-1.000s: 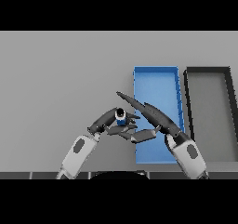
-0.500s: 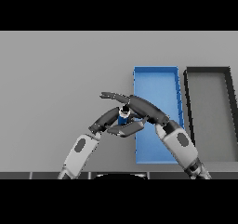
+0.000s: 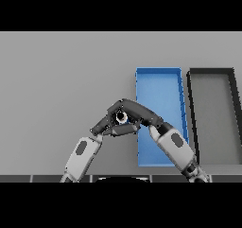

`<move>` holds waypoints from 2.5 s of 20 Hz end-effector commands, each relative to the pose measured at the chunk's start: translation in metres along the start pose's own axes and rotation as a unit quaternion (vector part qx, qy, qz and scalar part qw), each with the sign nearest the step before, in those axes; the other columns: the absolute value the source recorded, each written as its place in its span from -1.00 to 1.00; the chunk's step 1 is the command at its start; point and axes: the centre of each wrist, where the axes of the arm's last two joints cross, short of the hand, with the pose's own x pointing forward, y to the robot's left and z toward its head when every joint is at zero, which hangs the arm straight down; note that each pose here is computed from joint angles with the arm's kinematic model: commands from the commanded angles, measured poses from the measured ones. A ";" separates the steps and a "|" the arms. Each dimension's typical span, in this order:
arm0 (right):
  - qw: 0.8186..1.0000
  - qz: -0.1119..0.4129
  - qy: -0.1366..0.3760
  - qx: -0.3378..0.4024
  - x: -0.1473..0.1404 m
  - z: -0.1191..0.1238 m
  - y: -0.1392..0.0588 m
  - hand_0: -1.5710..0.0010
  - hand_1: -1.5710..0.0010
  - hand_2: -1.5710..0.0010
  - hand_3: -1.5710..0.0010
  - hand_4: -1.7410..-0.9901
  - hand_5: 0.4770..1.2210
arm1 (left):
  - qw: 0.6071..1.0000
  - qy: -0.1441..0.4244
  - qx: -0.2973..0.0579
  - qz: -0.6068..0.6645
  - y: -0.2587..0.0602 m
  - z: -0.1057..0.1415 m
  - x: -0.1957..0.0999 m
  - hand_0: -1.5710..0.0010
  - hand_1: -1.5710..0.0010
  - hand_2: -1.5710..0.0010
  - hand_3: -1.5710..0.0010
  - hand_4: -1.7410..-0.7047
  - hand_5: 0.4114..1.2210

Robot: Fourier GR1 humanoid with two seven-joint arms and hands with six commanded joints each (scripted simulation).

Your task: Pick up the blue pipe and place it into the blue bin.

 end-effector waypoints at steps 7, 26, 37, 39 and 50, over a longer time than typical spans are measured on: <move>1.000 0.006 -0.026 -0.006 -0.002 -0.001 0.004 -0.95 -0.95 -0.95 -0.91 -0.95 0.84 | 1.000 0.001 0.002 -0.009 0.004 0.004 0.004 -1.00 -1.00 -1.00 -0.82 -0.98 1.00; 0.999 -0.008 -0.003 -0.042 0.002 0.000 0.009 -1.00 -1.00 -1.00 -1.00 -1.00 1.00 | 0.996 0.063 -0.002 -0.068 0.009 0.012 -0.003 0.93 0.94 0.94 0.95 0.53 -0.75; 0.989 -0.093 -0.103 -0.049 0.093 -0.006 -0.056 -1.00 -1.00 -1.00 -1.00 -1.00 1.00 | 0.995 0.081 -0.007 -0.065 0.012 0.011 -0.003 0.99 0.99 1.00 1.00 0.61 -0.94; 0.985 -0.068 -0.120 -0.108 0.109 -0.003 -0.079 -1.00 -1.00 -1.00 -1.00 -1.00 1.00 | 0.994 0.088 -0.005 -0.066 0.012 0.011 -0.002 1.00 1.00 1.00 1.00 0.61 -0.95; 0.943 -0.052 0.013 -0.330 0.074 0.062 -0.169 -1.00 -1.00 -1.00 -1.00 -1.00 1.00 | 0.992 0.092 -0.001 -0.084 0.015 0.018 -0.005 1.00 1.00 1.00 1.00 0.68 -0.99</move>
